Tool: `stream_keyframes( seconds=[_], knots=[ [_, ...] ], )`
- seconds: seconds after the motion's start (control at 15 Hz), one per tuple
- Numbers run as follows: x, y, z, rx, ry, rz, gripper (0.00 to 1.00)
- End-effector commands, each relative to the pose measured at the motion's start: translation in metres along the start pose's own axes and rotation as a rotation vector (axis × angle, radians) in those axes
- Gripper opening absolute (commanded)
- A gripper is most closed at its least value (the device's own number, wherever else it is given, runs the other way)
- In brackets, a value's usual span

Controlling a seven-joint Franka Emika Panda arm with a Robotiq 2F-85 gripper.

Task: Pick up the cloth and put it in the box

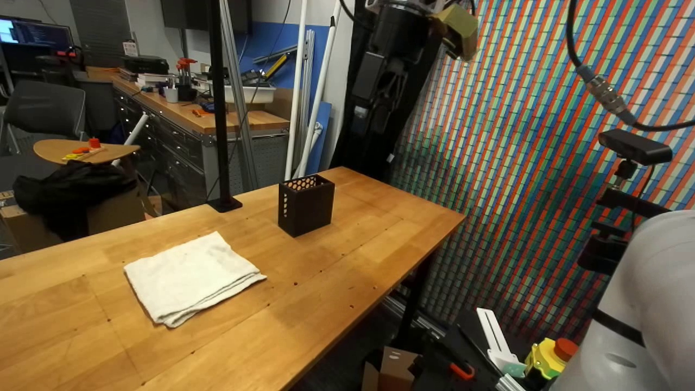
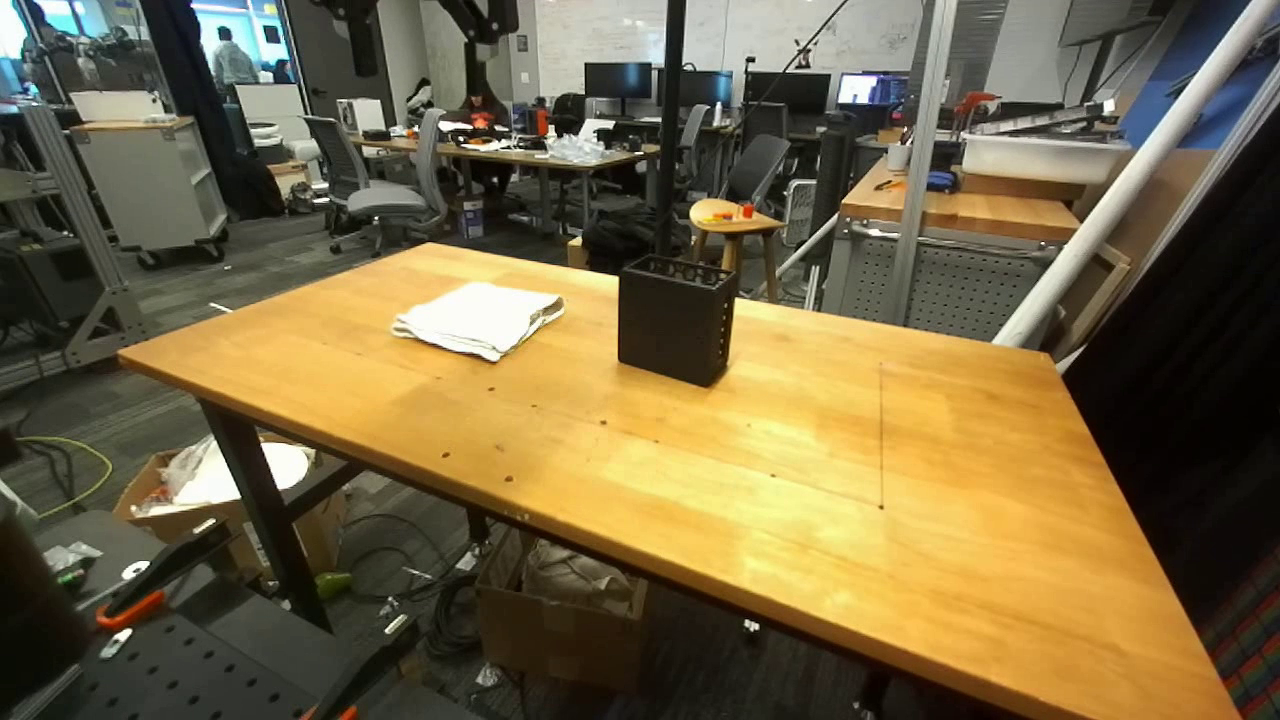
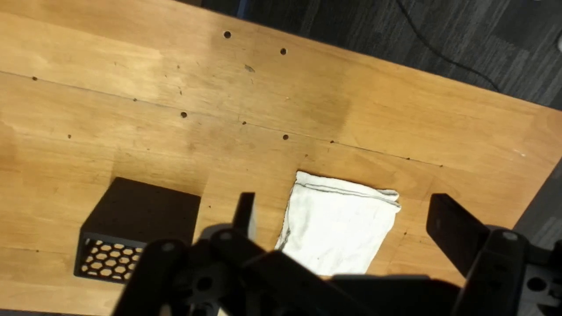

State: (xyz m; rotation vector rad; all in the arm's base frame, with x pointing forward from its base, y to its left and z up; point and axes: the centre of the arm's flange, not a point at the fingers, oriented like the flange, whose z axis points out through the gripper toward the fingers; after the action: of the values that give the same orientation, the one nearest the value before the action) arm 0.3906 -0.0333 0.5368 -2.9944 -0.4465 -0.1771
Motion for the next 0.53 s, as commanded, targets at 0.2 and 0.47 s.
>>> stream_keyframes(
  seconds=[0.2,0.47],
  knots=[
    [0.127,-0.058,0.024,-0.035,0.006,-0.078,1.00],
    [0.181,-0.074,0.044,-0.052,0.024,-0.100,1.00]
  ],
)
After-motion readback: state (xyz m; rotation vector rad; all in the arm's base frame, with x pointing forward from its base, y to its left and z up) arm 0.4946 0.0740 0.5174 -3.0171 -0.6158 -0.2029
